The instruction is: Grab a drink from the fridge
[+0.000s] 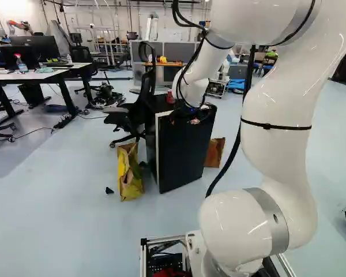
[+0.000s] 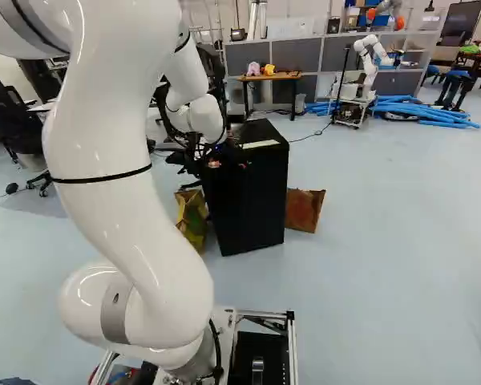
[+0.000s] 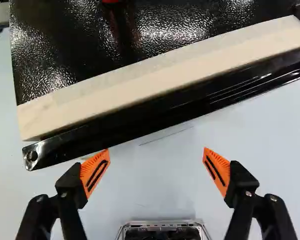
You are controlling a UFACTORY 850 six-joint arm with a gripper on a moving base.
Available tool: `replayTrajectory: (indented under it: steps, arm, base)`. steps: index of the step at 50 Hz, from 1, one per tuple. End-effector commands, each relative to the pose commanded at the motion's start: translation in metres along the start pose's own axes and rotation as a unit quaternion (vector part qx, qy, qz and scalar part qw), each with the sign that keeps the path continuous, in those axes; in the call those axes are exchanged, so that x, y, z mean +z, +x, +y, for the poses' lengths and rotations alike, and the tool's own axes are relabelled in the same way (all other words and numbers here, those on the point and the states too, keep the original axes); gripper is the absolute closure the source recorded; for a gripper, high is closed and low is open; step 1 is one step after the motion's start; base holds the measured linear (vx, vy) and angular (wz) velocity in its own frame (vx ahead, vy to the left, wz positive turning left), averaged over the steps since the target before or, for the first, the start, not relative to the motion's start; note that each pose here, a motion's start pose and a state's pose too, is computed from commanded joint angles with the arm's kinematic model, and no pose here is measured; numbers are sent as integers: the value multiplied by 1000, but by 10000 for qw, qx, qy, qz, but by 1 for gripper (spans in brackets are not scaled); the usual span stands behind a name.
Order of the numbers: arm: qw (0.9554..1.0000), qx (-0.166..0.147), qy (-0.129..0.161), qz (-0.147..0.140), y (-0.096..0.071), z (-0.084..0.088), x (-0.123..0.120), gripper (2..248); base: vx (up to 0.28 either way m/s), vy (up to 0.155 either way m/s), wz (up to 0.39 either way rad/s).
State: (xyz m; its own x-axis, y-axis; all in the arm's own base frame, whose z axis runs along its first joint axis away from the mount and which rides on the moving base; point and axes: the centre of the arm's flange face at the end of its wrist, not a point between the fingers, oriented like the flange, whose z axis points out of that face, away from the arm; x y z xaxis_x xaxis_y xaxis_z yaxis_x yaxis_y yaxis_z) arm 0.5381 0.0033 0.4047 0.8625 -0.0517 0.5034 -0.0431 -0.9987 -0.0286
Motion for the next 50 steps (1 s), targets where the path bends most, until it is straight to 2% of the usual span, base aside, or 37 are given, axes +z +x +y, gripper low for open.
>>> replayTrajectory:
  steps: [20, 32, 50]
  arm:
    - [9999, 0, 9, 163, 3, 0, 0, 3]
    - [9999, 0, 10, 167, 2, 0, 0, 3]
    - [9999, -1, 7, 101, -21, 1, -15, 3]
  base:
    - [0, 0, 0]
    - [0, 0, 0]
    - [0, 0, 0]
